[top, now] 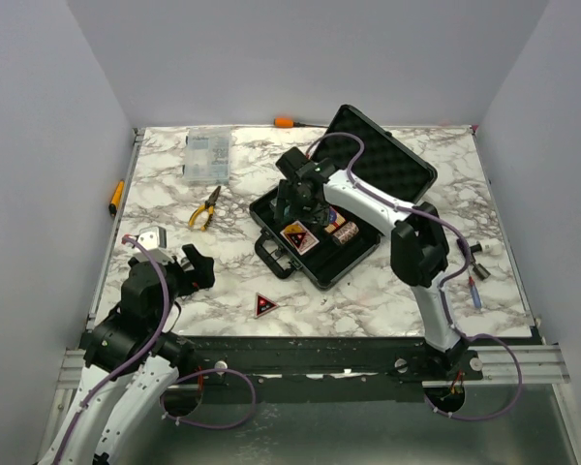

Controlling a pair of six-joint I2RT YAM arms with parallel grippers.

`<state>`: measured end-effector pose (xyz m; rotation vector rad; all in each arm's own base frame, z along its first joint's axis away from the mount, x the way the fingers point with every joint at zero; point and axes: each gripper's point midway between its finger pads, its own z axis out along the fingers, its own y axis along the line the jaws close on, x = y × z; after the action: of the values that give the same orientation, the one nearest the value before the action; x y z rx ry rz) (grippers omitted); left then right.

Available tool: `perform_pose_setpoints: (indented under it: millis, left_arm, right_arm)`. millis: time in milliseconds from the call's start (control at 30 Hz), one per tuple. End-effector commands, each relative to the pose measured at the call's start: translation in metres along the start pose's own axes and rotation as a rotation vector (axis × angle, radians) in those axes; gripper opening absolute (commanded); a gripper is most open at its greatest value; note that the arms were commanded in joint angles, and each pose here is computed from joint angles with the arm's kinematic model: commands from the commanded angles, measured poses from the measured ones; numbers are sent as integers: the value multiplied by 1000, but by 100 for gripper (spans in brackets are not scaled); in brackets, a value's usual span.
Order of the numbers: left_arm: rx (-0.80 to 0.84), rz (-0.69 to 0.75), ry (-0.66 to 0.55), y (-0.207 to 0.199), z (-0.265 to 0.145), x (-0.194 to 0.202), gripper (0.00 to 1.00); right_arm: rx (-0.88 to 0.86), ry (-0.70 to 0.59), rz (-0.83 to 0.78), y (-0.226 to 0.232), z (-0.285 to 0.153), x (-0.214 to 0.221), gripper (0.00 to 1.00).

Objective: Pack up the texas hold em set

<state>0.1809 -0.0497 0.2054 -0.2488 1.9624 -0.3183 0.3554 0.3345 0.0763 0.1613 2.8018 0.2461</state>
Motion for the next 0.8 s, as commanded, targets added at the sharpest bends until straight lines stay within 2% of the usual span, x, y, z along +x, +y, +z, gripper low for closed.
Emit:
perform_pose_setpoints:
  millis: [0, 367, 633, 767]
  left_arm:
    - [2, 7, 12, -2, 1, 0, 98]
    - [3, 30, 64, -6, 9, 7, 99]
    - [60, -22, 275, -33, 24, 38, 98]
    - [54, -26, 334, -40, 31, 61, 98]
  right_arm:
    - [-43, -160, -45, 1, -50, -34, 96]
    - [6, -338, -141, -38, -104, -47, 97]
    - [56, -305, -139, -64, -111, -27, 97]
    - [61, -297, -125, -72, -115, -19, 97]
